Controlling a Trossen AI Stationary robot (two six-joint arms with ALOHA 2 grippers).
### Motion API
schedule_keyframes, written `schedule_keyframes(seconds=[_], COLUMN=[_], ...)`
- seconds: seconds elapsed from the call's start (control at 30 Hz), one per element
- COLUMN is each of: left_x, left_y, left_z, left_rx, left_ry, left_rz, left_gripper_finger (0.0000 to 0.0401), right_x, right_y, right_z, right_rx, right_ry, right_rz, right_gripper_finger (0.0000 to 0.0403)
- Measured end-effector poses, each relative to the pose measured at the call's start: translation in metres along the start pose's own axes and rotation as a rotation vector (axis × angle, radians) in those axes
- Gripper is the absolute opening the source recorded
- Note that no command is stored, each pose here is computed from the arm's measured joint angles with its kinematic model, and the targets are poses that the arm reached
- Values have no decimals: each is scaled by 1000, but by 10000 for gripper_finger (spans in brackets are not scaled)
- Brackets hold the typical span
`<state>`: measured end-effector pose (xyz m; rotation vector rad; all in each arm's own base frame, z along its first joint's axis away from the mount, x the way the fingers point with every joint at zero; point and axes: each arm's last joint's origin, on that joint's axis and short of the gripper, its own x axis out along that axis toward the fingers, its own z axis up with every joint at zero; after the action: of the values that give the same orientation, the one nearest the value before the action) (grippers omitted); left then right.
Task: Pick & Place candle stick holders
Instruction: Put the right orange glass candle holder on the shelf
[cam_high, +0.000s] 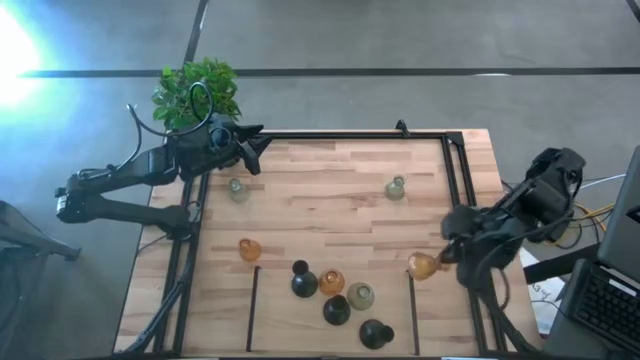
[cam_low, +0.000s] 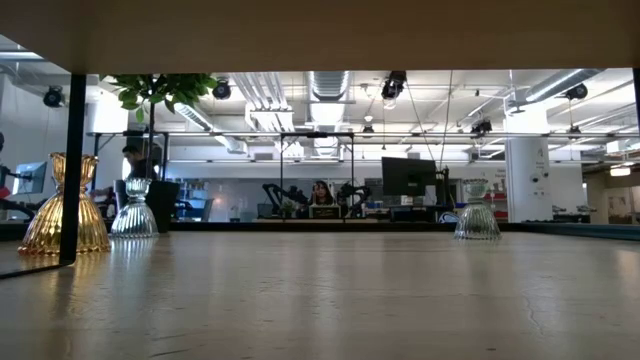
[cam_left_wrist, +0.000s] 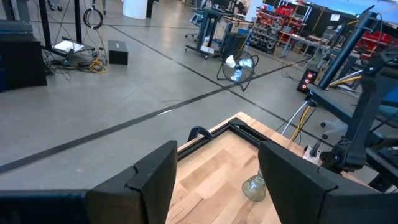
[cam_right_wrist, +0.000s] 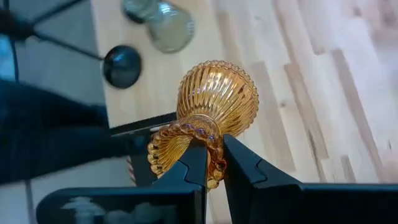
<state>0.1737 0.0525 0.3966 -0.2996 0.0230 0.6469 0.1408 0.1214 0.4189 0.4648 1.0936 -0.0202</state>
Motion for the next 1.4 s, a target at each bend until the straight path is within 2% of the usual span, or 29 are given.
schedule_keyframes(seconds=[0.2, 0.63, 0.9, 1.13, 1.4], left_x=[0, 0, 0, 0, 0], left_y=[0, 0, 0, 0, 0], left_z=[0, 0, 0, 0, 0], left_rx=[7, 15, 27, 54, 66], left_ry=[0, 0, 0, 0, 0], left_rz=[0, 0, 0, 0, 0], left_gripper_finger=[229, 229, 229, 229, 229], right_x=[17, 50, 67, 88, 99], right_y=[24, 60, 58, 58, 59], right_z=[25, 54, 67, 63, 64], right_rx=[-147, -270, -333, -346, -367], right_ry=[70, 167, 239, 321, 327], right_rz=[19, 58, 33, 30, 64], right_gripper_finger=[19, 19, 19, 19, 19])
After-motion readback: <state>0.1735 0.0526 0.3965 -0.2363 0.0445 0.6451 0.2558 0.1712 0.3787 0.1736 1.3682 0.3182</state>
